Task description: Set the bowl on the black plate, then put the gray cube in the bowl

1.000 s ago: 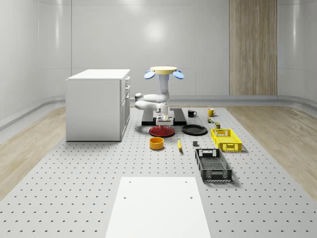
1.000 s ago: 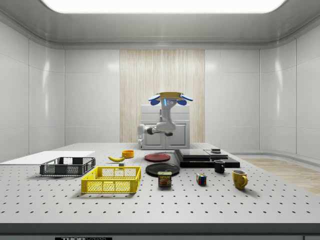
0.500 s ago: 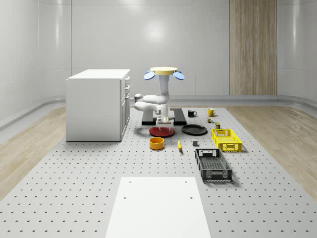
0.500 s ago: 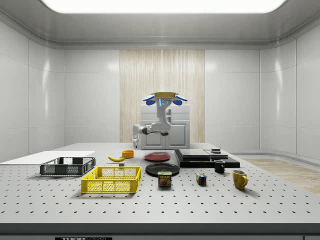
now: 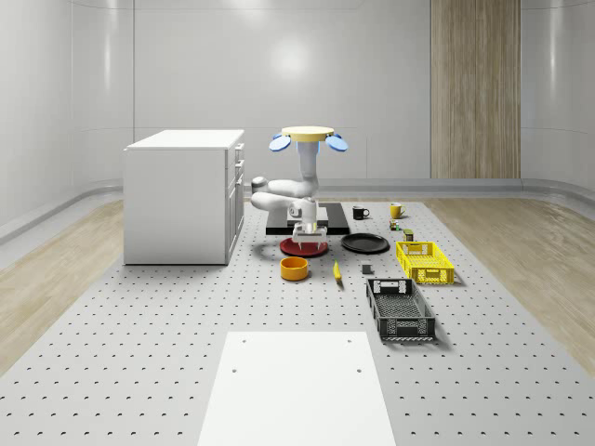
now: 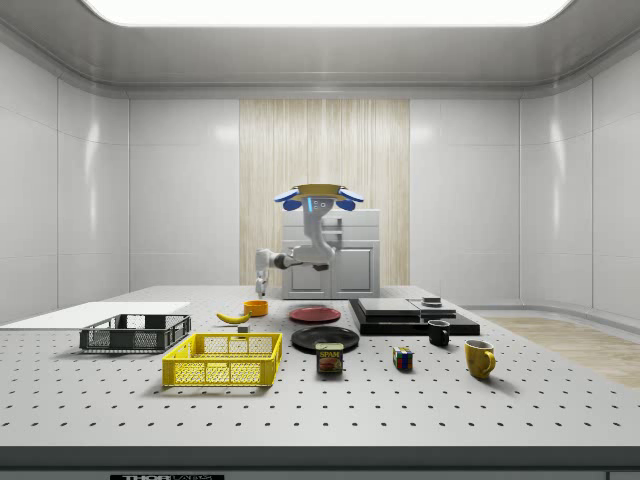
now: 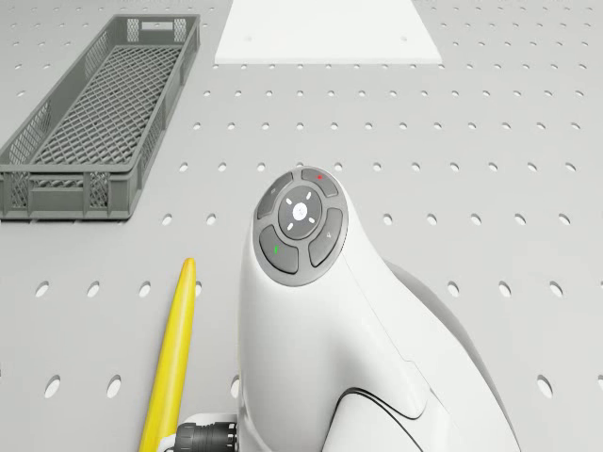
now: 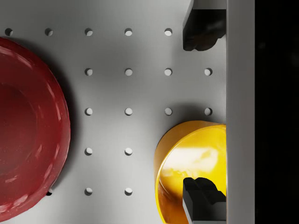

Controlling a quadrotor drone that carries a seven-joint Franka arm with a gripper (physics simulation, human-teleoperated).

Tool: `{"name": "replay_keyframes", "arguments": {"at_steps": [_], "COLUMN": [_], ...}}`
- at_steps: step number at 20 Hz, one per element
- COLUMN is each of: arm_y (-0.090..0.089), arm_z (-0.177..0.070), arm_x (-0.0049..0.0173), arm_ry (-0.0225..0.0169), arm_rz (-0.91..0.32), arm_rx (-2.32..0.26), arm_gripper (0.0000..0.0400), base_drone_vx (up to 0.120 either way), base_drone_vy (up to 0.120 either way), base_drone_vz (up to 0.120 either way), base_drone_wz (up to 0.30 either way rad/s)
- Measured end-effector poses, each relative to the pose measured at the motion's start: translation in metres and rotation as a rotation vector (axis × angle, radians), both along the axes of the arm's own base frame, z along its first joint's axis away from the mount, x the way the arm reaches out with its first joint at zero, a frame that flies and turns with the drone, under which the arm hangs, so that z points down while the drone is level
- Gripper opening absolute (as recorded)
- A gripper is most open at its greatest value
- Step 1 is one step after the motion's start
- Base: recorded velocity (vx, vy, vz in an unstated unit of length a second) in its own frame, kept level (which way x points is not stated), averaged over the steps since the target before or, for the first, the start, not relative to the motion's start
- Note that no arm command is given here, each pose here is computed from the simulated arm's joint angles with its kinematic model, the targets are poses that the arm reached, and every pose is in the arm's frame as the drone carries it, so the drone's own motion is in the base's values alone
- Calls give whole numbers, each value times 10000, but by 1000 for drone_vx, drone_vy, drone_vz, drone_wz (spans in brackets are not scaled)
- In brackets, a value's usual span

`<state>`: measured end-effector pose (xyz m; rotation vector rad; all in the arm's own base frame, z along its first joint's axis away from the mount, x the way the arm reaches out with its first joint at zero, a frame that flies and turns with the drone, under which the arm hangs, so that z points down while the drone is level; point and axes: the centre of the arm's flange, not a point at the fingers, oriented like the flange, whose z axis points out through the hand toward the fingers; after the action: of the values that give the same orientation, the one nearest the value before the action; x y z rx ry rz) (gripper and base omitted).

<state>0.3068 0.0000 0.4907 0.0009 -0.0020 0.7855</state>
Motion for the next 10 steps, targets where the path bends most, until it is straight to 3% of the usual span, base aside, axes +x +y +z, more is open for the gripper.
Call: {"name": "replay_keyframes", "arguments": {"at_steps": [3,6,7,10], "arm_y": [0,0,0,0], "arm_z": [0,0,0,18], "arm_x": [0,0,0,0], "arm_ry": [0,0,0,0], "arm_rz": [0,0,0,0], "arm_rx": [0,0,0,0], "arm_gripper": [400,400,400,400], "base_drone_vx": [120,120,120,13], "base_drone_vy": [0,-107,0,0], "base_drone_vz": [0,0,0,0], "base_drone_wz": [0,0,0,0]}}
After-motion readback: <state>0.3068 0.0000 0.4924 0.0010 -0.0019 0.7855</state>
